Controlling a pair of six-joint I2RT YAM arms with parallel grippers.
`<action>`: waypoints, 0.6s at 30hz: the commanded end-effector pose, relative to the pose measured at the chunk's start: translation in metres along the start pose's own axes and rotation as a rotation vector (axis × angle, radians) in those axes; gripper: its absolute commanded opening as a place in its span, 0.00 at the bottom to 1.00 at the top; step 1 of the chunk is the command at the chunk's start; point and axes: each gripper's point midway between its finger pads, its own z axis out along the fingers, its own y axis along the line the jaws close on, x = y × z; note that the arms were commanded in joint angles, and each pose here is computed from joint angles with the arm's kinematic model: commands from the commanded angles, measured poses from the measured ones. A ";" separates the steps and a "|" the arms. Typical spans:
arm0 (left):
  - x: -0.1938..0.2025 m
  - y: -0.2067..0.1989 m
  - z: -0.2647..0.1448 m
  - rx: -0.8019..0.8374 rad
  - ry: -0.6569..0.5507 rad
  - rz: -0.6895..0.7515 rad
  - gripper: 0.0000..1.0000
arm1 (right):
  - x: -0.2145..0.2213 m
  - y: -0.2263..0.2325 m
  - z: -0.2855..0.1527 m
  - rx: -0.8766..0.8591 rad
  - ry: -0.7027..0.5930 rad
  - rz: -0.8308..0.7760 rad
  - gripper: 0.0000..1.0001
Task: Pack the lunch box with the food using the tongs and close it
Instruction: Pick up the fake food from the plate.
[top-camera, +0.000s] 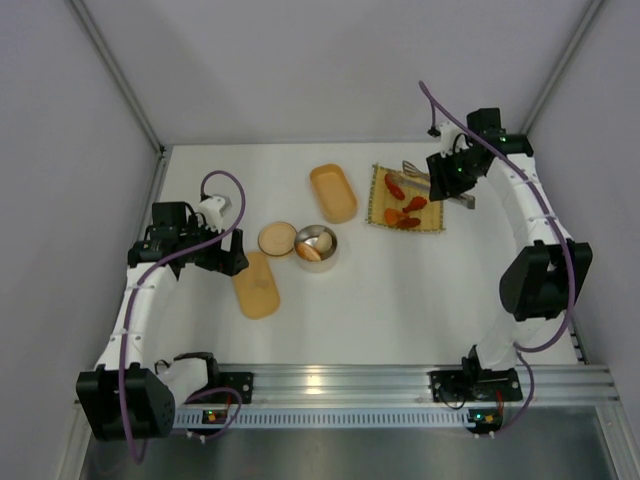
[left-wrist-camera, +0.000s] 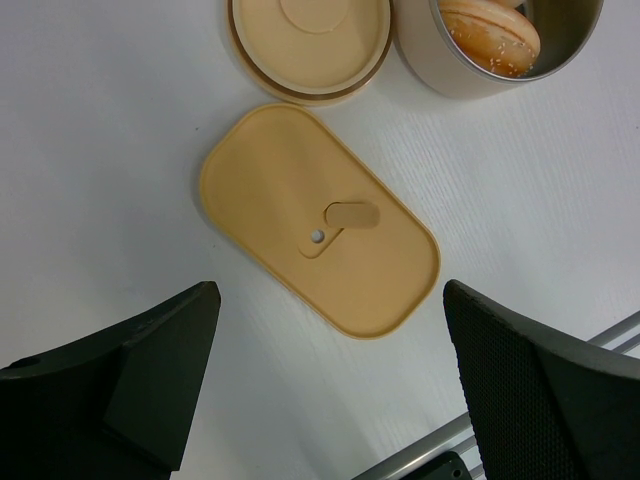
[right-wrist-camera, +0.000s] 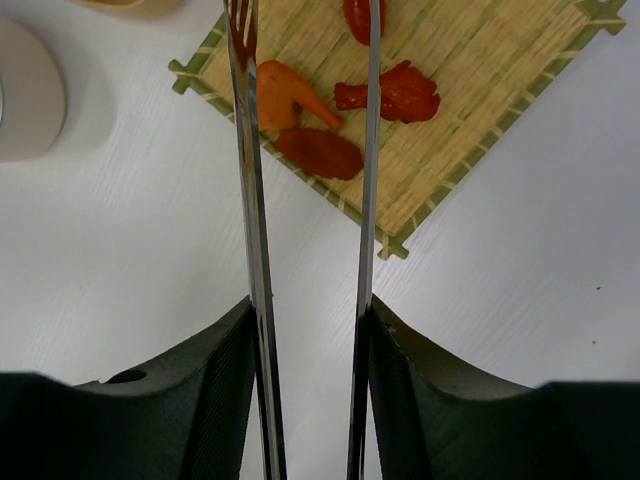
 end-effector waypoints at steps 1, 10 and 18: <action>-0.017 0.000 -0.003 0.007 -0.046 0.032 0.98 | -0.033 -0.026 0.012 0.106 -0.065 -0.010 0.43; -0.011 0.004 -0.001 -0.014 -0.033 0.041 0.98 | -0.045 -0.047 0.054 0.120 -0.038 0.048 0.49; -0.004 0.007 0.005 -0.018 -0.014 0.033 0.98 | -0.035 -0.040 0.077 0.075 -0.005 0.049 0.49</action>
